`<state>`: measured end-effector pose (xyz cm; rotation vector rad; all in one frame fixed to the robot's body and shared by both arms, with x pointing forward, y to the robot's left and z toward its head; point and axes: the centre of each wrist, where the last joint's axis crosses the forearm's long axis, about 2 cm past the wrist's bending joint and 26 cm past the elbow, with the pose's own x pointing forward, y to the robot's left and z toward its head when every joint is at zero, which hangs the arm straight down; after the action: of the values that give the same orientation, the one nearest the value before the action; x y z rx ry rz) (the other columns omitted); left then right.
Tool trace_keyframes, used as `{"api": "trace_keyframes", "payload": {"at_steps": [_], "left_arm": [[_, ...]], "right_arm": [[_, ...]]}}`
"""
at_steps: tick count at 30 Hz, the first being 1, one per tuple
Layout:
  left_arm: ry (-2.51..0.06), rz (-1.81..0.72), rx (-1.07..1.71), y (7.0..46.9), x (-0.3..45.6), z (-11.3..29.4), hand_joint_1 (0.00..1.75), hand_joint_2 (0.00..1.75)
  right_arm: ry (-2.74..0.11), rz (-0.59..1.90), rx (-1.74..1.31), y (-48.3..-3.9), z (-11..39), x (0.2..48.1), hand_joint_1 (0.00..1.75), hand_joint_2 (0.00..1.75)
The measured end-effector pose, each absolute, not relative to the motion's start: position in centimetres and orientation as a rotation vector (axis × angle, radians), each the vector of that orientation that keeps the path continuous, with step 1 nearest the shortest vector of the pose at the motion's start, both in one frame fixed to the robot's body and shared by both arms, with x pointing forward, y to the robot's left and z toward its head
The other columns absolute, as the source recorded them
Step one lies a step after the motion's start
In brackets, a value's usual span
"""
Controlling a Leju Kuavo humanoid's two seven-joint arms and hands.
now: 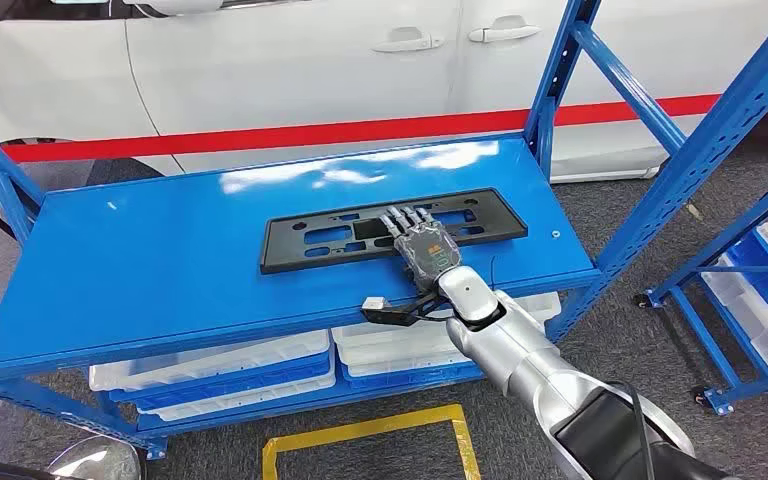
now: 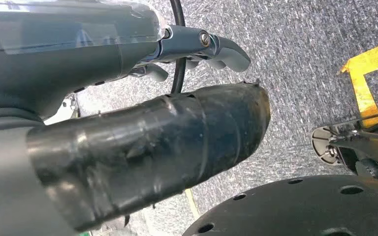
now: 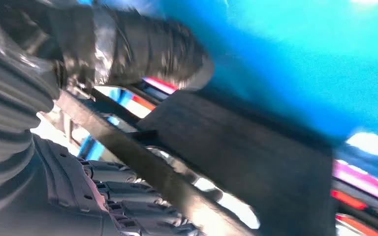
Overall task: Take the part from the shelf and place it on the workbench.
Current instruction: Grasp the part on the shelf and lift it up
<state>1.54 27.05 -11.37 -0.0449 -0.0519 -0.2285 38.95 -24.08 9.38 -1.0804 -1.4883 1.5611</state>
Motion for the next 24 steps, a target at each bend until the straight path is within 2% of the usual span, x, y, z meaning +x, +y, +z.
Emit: {"api": "trace_keyframes", "payload": {"at_steps": [1,2,4,24], "left_arm": [[-0.052,-0.227,-0.045,27.0,1.5,-11.4,0.0,0.58],[-0.052,-0.226,-0.046,27.0,1.5,-11.4,0.0,0.87],[-0.052,-0.222,-0.047,27.0,1.5,-11.4,0.0,1.75],[-0.071,-0.204,-0.059,27.1,1.4,-11.4,0.0,1.75]], "right_arm": [[-1.49,1.564,-1.077,-24.0,9.4,38.9,1.75,1.75],[-1.492,1.566,-1.074,-23.9,9.3,38.9,1.75,1.75],[-1.502,1.573,-1.064,-23.5,9.3,38.8,1.75,1.75],[-1.589,1.56,-1.026,-22.2,9.6,38.1,1.75,1.75]]}}
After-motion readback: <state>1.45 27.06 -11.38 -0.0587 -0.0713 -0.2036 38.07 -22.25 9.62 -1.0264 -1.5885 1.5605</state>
